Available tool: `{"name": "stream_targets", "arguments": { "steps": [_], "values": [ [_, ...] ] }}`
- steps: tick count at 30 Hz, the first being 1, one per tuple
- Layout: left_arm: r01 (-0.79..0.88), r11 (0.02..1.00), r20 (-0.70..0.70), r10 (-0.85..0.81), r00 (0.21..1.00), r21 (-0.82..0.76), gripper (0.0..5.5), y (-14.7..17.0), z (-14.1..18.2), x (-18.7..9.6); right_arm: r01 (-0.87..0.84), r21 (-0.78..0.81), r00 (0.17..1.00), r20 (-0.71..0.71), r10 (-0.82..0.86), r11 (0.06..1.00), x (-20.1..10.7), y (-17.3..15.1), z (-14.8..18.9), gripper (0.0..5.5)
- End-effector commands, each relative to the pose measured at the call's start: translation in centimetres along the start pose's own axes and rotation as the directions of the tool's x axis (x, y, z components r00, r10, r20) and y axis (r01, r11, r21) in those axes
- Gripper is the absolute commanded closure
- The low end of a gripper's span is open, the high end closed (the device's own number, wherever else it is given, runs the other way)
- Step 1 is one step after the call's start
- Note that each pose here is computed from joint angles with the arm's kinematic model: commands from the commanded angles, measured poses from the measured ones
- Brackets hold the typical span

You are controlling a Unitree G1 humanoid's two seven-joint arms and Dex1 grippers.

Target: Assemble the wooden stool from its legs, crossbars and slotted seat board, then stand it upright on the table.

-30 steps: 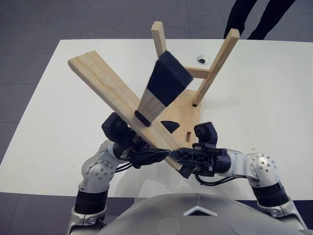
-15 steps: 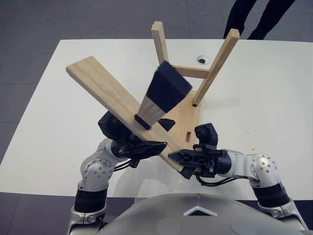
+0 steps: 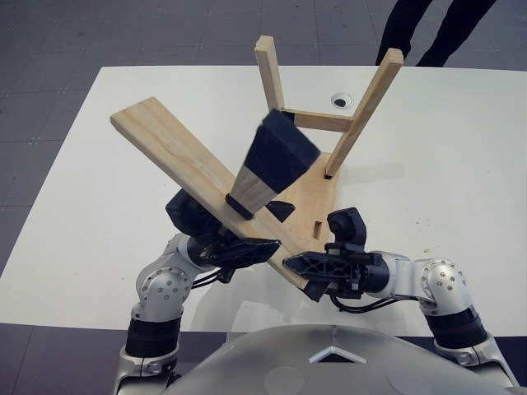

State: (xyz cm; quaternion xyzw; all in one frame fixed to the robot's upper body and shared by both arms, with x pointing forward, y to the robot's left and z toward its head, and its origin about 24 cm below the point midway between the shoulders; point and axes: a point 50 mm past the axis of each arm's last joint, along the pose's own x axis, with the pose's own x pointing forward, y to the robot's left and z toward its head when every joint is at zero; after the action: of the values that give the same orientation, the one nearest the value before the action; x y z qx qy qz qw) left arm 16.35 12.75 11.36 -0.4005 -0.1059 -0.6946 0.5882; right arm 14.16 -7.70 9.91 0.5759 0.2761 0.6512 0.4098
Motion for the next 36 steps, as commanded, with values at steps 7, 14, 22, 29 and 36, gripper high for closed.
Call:
{"name": "stream_targets", "arguments": {
  "steps": [7, 14, 22, 29, 36],
  "values": [
    [-0.016, 1.0, -0.014, 0.016, 1.0, -0.012, 3.26, 0.1, -0.1, -0.3, -0.005, -0.023, 0.999, 0.033, 0.006, 1.0, -0.3, 0.2, 0.7, 4.46],
    [-0.025, 0.999, -0.018, 0.025, 1.0, -0.024, 3.3, 0.1, -0.4, -0.4, -0.131, 0.01, 0.99, 0.062, 0.13, 0.991, -0.3, 1.5, 1.7, 3.27],
    [-0.027, 0.999, -0.024, 0.027, 0.999, -0.024, 3.3, 0.2, -0.6, -0.4, -0.182, -0.024, 0.982, 0.047, 0.183, 0.983, -0.4, 2.5, 2.5, 1.89],
    [-0.022, 1.0, -0.012, 0.022, 1.0, -0.014, 3.3, 0.2, -0.2, -0.3, -0.006, -0.096, 1.0, 0.01, 0.007, 0.995, -0.9, 1.1, 2.1, 1.82],
    [-0.002, 0.998, -0.004, 0.002, 1.0, 0.057, 3.3, -0.5, 1.2, 0.2, 0.156, -0.227, 0.986, 0.089, -0.139, 0.961, -2.2, 0.3, 3.7, 1.82]
  ]
}}
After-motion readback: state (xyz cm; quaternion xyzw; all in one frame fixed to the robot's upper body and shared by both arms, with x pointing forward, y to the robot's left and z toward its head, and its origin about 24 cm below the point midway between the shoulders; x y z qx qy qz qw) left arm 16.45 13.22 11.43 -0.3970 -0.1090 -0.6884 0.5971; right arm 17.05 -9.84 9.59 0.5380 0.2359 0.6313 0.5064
